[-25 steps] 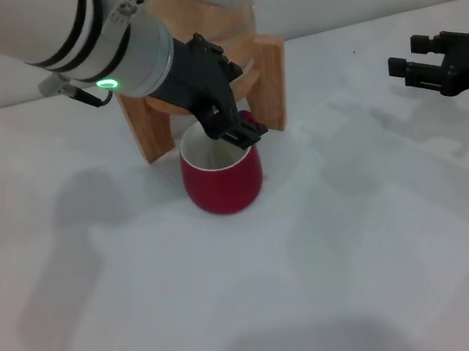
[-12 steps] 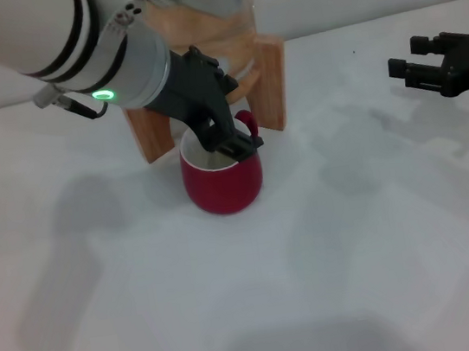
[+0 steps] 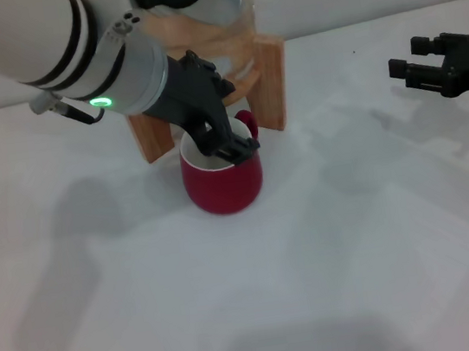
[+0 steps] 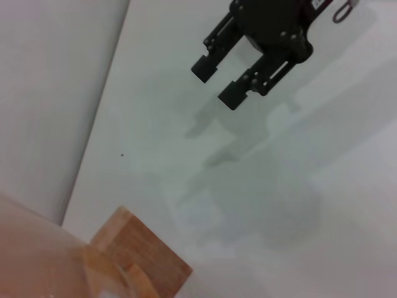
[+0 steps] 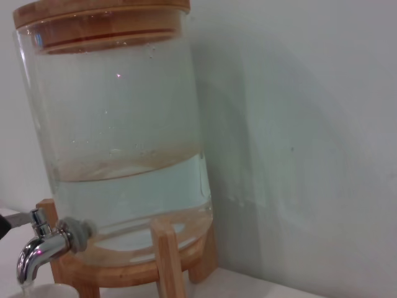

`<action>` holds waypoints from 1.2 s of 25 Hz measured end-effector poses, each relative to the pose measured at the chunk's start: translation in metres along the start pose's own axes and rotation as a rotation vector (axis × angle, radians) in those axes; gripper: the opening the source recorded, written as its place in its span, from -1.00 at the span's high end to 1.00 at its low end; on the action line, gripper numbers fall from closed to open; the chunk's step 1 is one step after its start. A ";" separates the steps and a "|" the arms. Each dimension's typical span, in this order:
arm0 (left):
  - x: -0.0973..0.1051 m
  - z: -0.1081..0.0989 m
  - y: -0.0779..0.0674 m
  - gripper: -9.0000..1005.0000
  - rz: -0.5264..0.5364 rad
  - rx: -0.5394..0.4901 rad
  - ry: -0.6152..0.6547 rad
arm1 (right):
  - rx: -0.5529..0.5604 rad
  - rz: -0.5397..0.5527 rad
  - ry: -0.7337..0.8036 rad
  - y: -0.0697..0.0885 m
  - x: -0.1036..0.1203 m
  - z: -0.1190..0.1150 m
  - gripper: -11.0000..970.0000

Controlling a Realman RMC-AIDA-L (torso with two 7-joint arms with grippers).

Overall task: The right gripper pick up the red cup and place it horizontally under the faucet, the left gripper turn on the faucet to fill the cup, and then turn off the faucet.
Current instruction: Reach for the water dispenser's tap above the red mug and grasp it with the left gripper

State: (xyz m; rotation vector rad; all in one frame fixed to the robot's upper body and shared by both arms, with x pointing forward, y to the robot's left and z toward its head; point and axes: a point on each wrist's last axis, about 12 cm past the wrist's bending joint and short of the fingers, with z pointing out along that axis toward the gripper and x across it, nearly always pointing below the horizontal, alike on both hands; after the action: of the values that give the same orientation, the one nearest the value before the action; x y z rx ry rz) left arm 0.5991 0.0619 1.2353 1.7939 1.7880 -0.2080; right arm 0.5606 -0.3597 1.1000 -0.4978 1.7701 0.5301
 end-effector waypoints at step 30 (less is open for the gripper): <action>0.010 -0.052 -0.036 -0.59 -0.074 -0.002 -0.158 | 0.037 0.031 0.009 -0.006 0.004 -0.009 -0.20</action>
State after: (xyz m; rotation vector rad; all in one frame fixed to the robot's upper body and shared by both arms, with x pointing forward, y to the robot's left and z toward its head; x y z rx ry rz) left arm 0.5502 0.0938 1.2623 1.6623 1.7426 -0.3667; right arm 0.5558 -0.3697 1.0972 -0.4486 1.7956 0.5166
